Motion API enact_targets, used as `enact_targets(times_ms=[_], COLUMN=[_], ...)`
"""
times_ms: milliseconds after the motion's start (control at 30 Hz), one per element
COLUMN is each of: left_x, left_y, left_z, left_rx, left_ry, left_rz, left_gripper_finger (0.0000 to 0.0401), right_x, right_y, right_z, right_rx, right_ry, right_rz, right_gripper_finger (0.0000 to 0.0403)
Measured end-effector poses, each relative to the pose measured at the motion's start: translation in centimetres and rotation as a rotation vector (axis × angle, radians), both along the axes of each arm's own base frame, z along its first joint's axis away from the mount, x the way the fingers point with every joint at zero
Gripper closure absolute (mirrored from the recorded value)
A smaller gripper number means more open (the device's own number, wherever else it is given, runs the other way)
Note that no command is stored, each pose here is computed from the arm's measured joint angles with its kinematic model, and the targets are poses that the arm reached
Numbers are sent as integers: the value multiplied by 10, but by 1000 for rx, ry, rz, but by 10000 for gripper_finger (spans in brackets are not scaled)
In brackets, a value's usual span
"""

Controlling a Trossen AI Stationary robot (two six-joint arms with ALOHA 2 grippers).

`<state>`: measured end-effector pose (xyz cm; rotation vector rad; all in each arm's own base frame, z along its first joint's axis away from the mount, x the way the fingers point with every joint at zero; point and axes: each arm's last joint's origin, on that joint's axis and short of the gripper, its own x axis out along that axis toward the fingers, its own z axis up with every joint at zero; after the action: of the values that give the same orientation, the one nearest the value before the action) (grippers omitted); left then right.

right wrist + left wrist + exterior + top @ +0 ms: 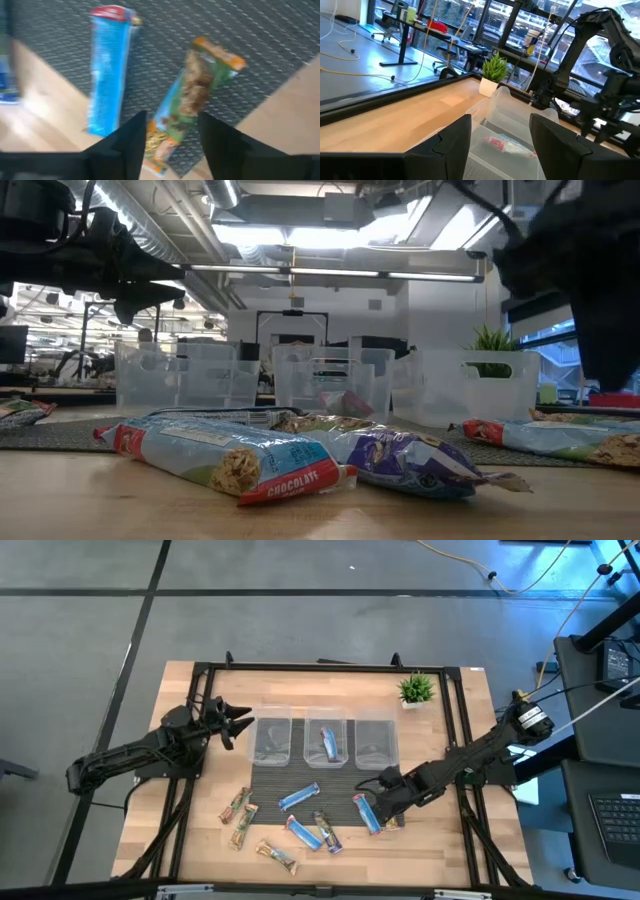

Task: Pick and place Granola Bars by type
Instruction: Put the yellow granola bar into the right transparent bin

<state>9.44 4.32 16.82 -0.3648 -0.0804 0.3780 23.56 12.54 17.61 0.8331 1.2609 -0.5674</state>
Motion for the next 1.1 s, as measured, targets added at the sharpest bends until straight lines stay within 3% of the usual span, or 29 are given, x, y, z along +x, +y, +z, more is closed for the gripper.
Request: enact_targets(times_ms=[233, 433, 733, 1100], left_x=[0, 0, 0, 0], left_y=[0, 0, 0, 0], left_z=[0, 0, 0, -1], left_rx=[0, 0, -1, -3], left_ry=[0, 0, 2, 7], left_rz=[0, 0, -1, -1], left_gripper_finger=[206, 207, 207, 209], right_x=[-3, -1, 5, 1], right_y=[-2, -1, 2, 0], right_z=[-8, -21, -46, -43], right_rx=[1, -19, -74, -65], right_ry=[-6, 30, 102, 123], right_rz=[3, 4, 4, 3], right_gripper_finger=[125, 111, 150, 263])
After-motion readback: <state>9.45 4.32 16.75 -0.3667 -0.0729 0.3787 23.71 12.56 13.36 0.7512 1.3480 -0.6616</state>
